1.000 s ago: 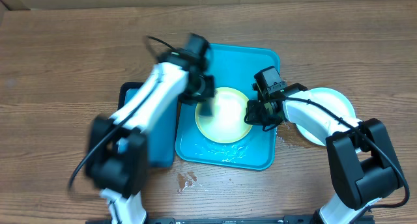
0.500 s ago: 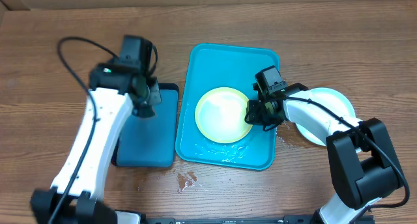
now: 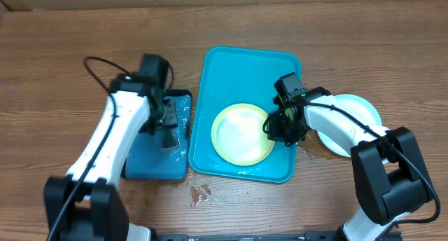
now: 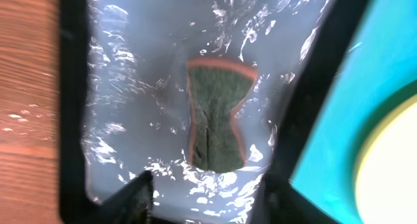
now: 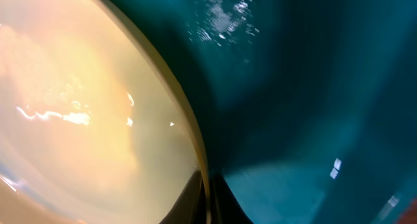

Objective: Clean dirty plates on tray and stack at the side
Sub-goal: 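Lift the yellow plate with the right gripper and tilt it over the water tray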

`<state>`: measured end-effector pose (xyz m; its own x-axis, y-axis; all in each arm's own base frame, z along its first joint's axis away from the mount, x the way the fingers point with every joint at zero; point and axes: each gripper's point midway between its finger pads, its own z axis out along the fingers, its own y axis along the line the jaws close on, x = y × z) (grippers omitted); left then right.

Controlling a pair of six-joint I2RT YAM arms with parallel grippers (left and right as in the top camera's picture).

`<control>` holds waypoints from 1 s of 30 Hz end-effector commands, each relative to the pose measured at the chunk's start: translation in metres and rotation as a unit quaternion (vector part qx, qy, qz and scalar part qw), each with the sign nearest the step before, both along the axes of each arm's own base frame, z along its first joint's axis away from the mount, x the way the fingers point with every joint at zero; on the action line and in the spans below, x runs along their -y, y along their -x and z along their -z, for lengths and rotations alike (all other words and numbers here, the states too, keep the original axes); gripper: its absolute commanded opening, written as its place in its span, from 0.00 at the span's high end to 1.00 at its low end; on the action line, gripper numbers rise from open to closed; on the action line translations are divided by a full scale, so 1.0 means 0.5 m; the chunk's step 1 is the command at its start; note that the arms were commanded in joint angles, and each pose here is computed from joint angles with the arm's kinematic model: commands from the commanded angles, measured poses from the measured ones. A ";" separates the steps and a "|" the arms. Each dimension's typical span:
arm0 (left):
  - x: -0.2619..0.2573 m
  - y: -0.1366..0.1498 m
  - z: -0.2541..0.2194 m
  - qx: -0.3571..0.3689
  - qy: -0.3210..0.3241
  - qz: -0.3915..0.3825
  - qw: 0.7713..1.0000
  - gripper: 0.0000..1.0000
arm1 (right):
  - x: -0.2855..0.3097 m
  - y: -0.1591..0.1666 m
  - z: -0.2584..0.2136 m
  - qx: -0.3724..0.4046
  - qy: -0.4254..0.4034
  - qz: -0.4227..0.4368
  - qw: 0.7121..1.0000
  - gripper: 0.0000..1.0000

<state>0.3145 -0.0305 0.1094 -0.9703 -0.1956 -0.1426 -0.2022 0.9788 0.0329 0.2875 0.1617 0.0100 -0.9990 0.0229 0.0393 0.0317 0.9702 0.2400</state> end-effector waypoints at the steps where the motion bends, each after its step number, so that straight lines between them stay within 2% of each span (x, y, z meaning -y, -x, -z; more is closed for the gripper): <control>1: -0.005 -0.028 -0.147 0.095 0.034 -0.013 0.995 0.37 | -0.003 -0.044 -0.072 0.062 0.030 -0.017 0.997 0.96; 4: -0.017 -0.016 -0.239 0.141 0.050 -0.024 0.988 0.29 | -0.026 -0.068 -0.154 0.111 0.035 -0.036 0.993 0.96; 5: -0.025 -0.010 -0.269 0.157 0.051 -0.029 0.986 0.18 | -0.036 -0.076 -0.179 0.128 0.034 -0.048 0.990 0.96; 6: -0.033 -0.002 -0.298 0.173 0.051 -0.034 0.983 0.00 | -0.051 -0.085 -0.208 0.151 0.033 -0.064 0.986 0.96; 11: -0.050 0.060 -0.418 0.241 0.057 -0.044 0.968 0.00 | -0.146 -0.109 -0.318 0.247 0.026 -0.122 0.961 0.96; 16: -0.051 0.119 -0.501 0.309 0.061 -0.040 0.948 0.00 | -0.259 -0.098 -0.362 0.331 0.021 -0.163 0.929 0.96; 23: -0.052 0.187 -0.556 0.368 0.064 -0.037 0.927 0.00 | -0.364 -0.061 -0.389 0.425 0.061 -0.189 0.883 0.96; 30: -0.056 0.207 -0.555 0.367 0.060 -0.039 0.927 0.00 | -0.385 -0.014 -0.432 0.499 0.137 -0.187 0.835 0.96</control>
